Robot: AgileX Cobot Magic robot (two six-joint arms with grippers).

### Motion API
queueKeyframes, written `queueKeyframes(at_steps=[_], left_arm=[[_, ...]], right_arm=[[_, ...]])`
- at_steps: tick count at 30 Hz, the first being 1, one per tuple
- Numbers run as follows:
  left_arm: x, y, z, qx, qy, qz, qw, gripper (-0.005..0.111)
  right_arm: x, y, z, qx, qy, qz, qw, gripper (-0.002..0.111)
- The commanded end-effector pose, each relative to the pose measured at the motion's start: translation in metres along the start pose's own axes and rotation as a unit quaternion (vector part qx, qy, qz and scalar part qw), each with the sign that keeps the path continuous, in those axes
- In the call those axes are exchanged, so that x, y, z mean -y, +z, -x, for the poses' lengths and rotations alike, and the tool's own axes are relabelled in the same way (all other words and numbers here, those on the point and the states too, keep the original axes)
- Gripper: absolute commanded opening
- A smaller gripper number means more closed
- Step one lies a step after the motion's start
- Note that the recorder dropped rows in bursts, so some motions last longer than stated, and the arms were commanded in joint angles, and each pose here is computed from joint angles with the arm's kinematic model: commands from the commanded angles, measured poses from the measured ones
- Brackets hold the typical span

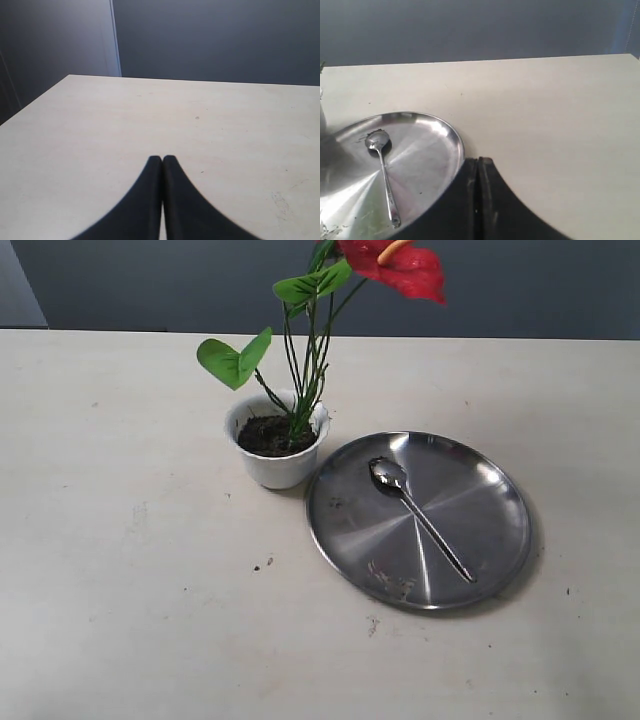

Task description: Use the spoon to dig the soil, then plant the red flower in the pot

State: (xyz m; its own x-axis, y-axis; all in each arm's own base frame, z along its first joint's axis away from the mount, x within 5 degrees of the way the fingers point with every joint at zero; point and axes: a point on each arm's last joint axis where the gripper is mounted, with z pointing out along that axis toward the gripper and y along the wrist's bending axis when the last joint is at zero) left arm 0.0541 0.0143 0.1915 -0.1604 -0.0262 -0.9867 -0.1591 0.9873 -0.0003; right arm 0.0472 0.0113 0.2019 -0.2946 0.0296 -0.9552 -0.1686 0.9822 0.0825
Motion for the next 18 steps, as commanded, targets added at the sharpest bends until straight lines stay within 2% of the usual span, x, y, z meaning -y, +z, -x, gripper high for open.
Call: queueKeyframes(at_steps=[1,7,18], left_arm=[[0.000,0.000,-0.001,0.002,0.000,-0.001,1.000,0.000],[0.000,0.000,-0.001,0.002,0.000,-0.001,1.000,0.000],[0.000,0.000,-0.001,0.002,0.000,-0.001,1.000,0.000]], right_arm=[[0.003,0.004,-0.006,0.008,-0.013,-0.011,1.000,-0.001],[0.004,0.010,-0.020,-0.001,-0.016,-0.014,1.000,-0.001],[0.006,0.010,-0.019,0.007,-0.022,-0.021,1.000,-0.001]])
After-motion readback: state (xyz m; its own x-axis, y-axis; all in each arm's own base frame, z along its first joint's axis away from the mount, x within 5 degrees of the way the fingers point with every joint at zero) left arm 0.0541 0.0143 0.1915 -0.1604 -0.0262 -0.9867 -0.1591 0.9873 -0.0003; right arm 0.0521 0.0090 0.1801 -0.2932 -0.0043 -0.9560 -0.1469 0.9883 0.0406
